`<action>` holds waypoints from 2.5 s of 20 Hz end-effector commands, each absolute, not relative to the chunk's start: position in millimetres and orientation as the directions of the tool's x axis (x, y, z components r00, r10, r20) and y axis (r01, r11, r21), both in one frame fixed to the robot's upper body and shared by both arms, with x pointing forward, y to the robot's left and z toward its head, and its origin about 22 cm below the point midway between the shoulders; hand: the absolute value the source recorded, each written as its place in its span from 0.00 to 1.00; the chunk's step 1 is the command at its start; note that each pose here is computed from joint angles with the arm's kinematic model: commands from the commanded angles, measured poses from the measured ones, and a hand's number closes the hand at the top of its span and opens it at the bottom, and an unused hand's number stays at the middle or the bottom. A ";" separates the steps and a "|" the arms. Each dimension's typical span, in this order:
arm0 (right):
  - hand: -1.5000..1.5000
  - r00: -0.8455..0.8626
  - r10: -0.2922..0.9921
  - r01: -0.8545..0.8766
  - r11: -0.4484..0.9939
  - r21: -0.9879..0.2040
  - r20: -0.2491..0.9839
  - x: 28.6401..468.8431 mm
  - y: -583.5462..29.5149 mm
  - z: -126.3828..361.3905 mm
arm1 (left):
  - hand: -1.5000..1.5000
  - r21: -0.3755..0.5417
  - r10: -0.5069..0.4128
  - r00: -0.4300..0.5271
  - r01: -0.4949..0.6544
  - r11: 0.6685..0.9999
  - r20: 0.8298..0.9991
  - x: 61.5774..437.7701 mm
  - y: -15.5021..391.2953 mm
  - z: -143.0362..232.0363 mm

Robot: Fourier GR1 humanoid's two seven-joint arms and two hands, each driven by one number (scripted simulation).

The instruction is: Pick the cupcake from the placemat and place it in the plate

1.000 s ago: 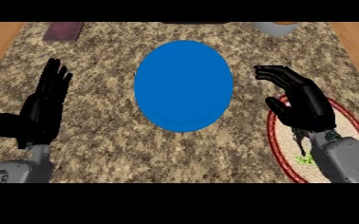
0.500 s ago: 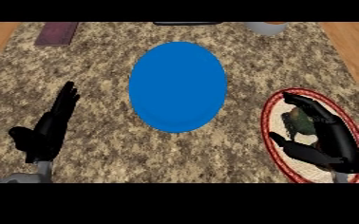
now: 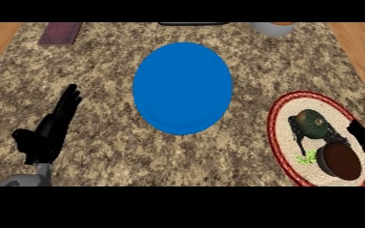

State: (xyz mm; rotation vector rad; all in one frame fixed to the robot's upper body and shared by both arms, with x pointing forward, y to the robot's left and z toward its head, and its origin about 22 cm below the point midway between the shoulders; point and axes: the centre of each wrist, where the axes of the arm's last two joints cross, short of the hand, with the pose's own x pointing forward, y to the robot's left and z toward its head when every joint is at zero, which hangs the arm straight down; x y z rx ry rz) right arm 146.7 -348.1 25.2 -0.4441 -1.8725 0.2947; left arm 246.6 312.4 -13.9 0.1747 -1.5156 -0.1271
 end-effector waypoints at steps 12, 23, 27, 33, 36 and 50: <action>0.00 0.086 0.826 -0.099 0.564 -0.820 0.558 121.9 -388.4 92.2 | 0.50 0.179 -0.179 0.042 -0.002 0.984 0.983 250.2 317.5 -20.0; 0.00 0.216 0.861 -0.199 0.500 -0.843 0.460 142.9 -373.5 71.2 | 0.50 0.193 -0.193 0.030 -0.010 0.981 0.981 251.5 310.8 -11.0; 0.00 0.247 0.886 -0.271 0.452 -0.850 0.393 149.1 -383.0 96.7 | 0.50 0.187 -0.187 0.038 -0.006 0.982 0.982 254.9 299.8 -20.2; 0.00 0.249 0.884 -0.281 0.457 -0.844 0.395 170.9 -388.4 57.1 | 0.50 0.196 -0.195 0.035 -0.014 0.981 0.980 247.3 298.0 -19.8; 0.00 0.256 0.890 -0.283 0.441 -0.852 0.376 180.2 -376.0 63.9 | 0.50 0.206 -0.206 0.045 -0.001 0.978 0.977 240.3 322.6 -15.7; 1.00 0.177 0.921 -0.370 0.390 -0.843 0.348 195.1 -376.7 8.4 | 0.50 0.187 -0.186 0.053 -0.003 0.982 0.981 259.2 300.0 -14.4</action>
